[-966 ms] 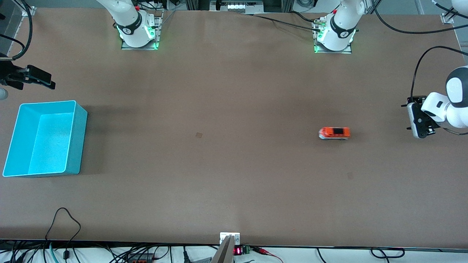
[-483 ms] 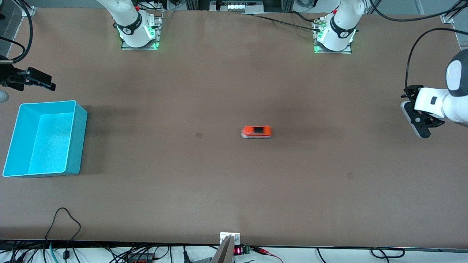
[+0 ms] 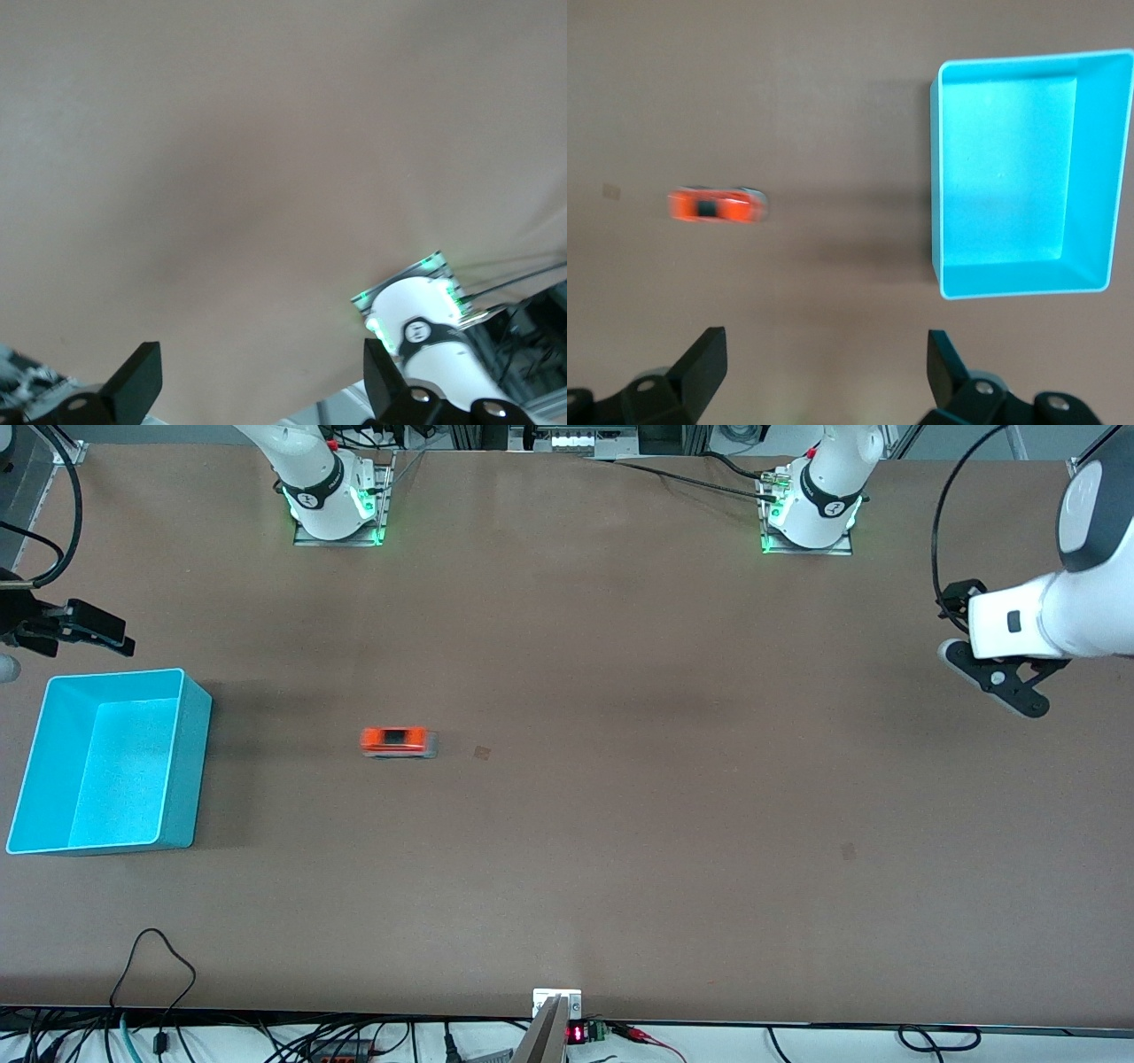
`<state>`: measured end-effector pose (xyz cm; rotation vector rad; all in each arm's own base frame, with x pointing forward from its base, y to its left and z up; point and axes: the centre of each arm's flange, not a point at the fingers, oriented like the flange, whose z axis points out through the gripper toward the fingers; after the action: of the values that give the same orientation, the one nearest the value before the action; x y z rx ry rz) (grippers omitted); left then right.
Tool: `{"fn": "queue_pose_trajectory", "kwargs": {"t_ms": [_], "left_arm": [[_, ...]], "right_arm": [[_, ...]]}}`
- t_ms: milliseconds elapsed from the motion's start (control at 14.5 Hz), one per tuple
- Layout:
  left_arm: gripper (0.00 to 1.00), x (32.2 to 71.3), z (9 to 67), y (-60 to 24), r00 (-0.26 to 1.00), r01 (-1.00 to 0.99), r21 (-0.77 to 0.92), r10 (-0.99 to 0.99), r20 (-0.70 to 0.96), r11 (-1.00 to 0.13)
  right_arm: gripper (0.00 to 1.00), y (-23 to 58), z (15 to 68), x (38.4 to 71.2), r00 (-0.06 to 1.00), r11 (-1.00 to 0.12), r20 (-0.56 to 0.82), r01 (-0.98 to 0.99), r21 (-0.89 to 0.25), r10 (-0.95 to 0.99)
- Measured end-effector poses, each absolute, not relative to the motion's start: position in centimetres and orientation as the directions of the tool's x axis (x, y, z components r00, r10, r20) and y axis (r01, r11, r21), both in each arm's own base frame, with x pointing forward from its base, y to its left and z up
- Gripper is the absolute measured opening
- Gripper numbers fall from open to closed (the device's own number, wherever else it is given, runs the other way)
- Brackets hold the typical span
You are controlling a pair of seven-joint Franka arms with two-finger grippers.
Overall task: Wind up bus and store in blue box
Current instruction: 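Raise the left gripper away as the bus rolls toward the box, then reach the right gripper down to the bus beside the blue box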
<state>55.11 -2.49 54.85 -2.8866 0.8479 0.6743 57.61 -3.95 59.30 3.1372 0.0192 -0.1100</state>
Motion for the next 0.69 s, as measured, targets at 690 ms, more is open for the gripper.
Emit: {"fn": "queue_pose_trajectory", "kwargs": {"t_ms": [690], "left_arm": [[1.00,53.4,64.7,-2.4,0.954,-0.261,-0.064,-0.247,-0.171,-0.963]], "right_arm": [[1.00,-3.6,57.0,58.8,0.994,-1.000,-0.104,0.018,0.001,0.018]]}}
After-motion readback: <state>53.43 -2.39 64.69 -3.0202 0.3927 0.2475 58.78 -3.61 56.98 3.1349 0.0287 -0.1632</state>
